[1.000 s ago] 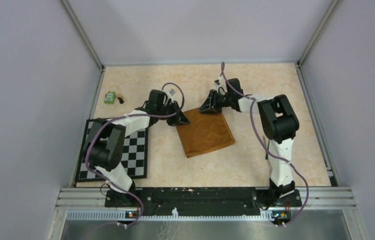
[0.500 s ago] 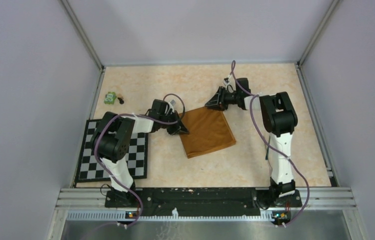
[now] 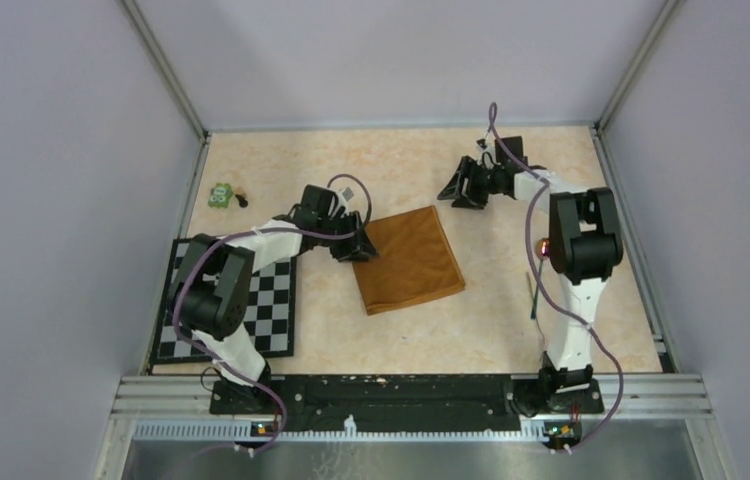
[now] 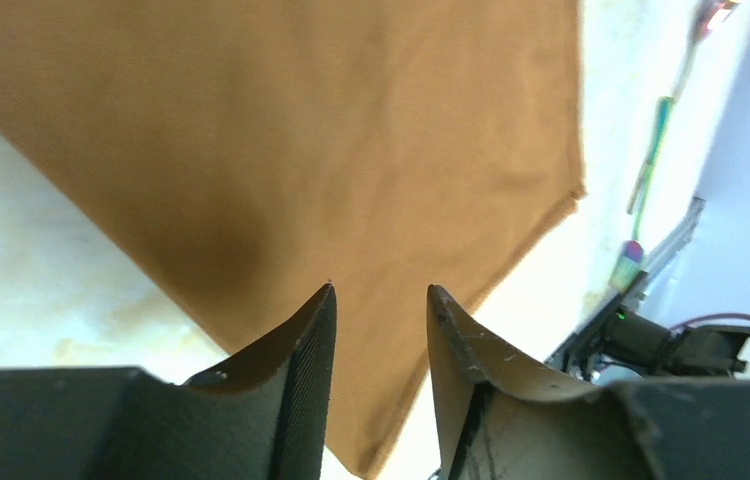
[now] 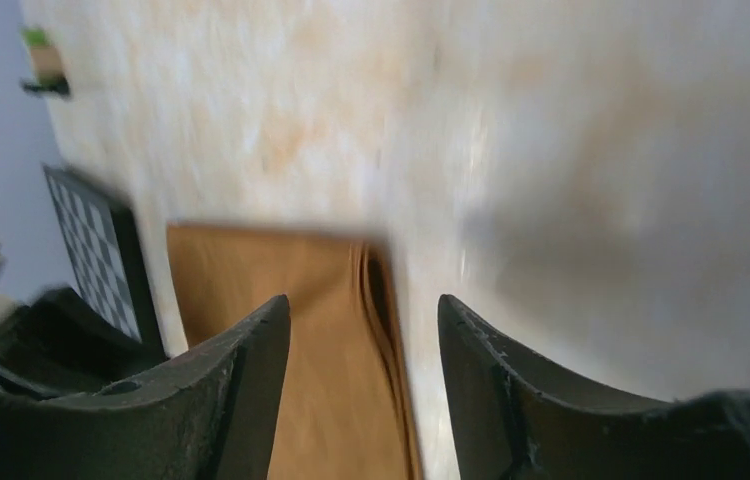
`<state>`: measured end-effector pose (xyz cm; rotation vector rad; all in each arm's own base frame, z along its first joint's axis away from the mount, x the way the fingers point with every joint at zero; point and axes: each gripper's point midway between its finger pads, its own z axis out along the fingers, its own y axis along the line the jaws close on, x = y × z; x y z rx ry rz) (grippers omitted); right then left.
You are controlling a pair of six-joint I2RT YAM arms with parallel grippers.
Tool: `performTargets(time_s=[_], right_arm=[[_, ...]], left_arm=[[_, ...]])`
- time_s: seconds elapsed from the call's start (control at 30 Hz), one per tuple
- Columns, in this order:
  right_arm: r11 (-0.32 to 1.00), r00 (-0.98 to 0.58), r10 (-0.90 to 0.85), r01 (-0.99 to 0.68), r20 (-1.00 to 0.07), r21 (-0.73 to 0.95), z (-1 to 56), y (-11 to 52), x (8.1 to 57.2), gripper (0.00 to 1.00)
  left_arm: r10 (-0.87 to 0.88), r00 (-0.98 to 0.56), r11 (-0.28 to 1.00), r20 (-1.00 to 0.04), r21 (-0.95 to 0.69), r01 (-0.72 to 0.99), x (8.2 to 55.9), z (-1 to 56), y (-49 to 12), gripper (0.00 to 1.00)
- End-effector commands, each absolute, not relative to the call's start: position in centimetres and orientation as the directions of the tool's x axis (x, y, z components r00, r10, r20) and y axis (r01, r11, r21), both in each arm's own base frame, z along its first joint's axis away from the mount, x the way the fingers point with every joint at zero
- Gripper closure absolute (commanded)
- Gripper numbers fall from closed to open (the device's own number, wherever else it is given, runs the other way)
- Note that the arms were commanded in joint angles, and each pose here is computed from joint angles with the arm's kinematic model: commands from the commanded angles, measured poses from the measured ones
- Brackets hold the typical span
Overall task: Fold the napkin into a case and place the utensils inside
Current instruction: Smooth out the square-folded napkin at the center of the board, then pick up the top corner of the square-folded napkin from the center of the board.
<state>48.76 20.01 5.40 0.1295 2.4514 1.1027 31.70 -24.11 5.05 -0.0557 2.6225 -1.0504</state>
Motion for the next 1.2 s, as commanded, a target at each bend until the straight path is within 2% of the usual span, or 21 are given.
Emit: performTargets(time_s=[0.0,0.1,0.2,0.37,0.53,0.8,1.17], right_arm=[[0.795,-0.897,0.186,-0.103,-0.402,0.598,8.7,18.0,40.8,0.44],[0.768,-0.921,0.176,-0.092,-0.347,0.634,8.2,17.8,35.0,0.46],[0.762,-0.936,0.166,-0.079,-0.312,0.642,7.7,17.3,31.0,0.49],[0.776,-0.948,0.155,-0.058,-0.279,0.628,6.2,16.4,28.3,0.55],[0.767,-0.959,0.151,-0.039,-0.24,0.641,4.6,16.5,27.1,0.61],[0.762,-0.964,0.148,-0.032,-0.223,0.647,3.5,16.7,26.9,0.62],[0.741,-0.966,0.138,-0.046,-0.219,0.67,3.8,17.8,26.7,0.69]], left_arm=[[-0.091,-0.931,0.64,-0.354,-0.737,0.218,30.0,11.7,-26.2,0.54],[-0.063,-0.936,0.616,-0.346,-0.751,0.237,27.3,12.2,-26.6,0.56],[-0.055,-0.95,0.607,-0.306,-0.766,0.212,25.0,11.0,-26.3,0.67],[-0.052,-0.963,0.608,-0.264,-0.774,0.18,22.8,8.7,-25.5,0.77],[-0.043,-0.969,0.622,-0.244,-0.765,0.165,21.9,7.0,-25.2,0.82],[-0.039,-0.977,0.646,-0.21,-0.751,0.135,20.5,5.0,-24.9,0.84],[-0.039,-0.977,0.651,-0.21,-0.747,0.135,20.3,5.0,-24.8,0.84]])
